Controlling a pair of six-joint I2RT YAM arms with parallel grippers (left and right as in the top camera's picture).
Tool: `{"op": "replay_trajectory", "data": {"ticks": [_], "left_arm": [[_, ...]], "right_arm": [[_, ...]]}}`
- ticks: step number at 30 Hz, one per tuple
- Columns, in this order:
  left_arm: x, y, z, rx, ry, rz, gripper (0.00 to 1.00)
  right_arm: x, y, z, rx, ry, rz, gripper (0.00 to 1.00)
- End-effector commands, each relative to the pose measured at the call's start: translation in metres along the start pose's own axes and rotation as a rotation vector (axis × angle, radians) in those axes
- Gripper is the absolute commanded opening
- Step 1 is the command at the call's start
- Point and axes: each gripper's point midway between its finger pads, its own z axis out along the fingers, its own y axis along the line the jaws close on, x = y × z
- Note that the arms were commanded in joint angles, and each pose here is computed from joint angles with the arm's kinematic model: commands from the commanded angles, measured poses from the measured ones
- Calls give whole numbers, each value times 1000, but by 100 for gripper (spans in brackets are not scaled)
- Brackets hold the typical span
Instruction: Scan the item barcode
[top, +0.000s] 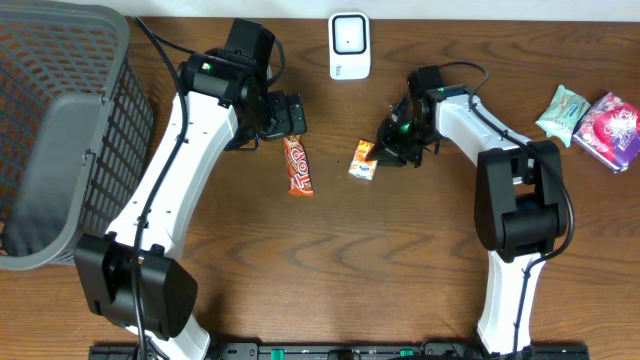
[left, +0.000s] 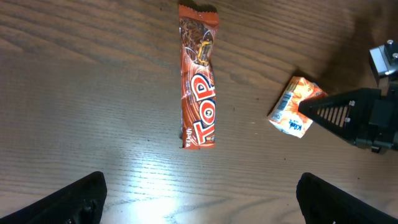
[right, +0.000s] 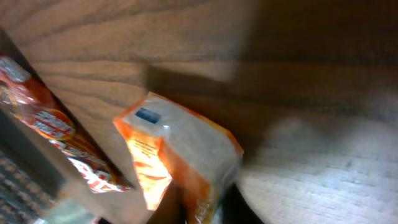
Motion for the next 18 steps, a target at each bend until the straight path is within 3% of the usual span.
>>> {"op": "replay_trajectory", "data": {"ticks": [1,4,12,18], "left_arm": [[1,4,5,-20,9,13,98],[1,4,5,-20,9,13,98],[1,4,5,-20,9,13,98],[1,4,5,-20,9,13,98]], "right_arm": [[7,-20,12,72,11,63,1],[12,-5,10,-18,51,0,1],[6,60,-55,-657,53,-421,1],[-7,45,-79,-725,-81,-635,1]]}}
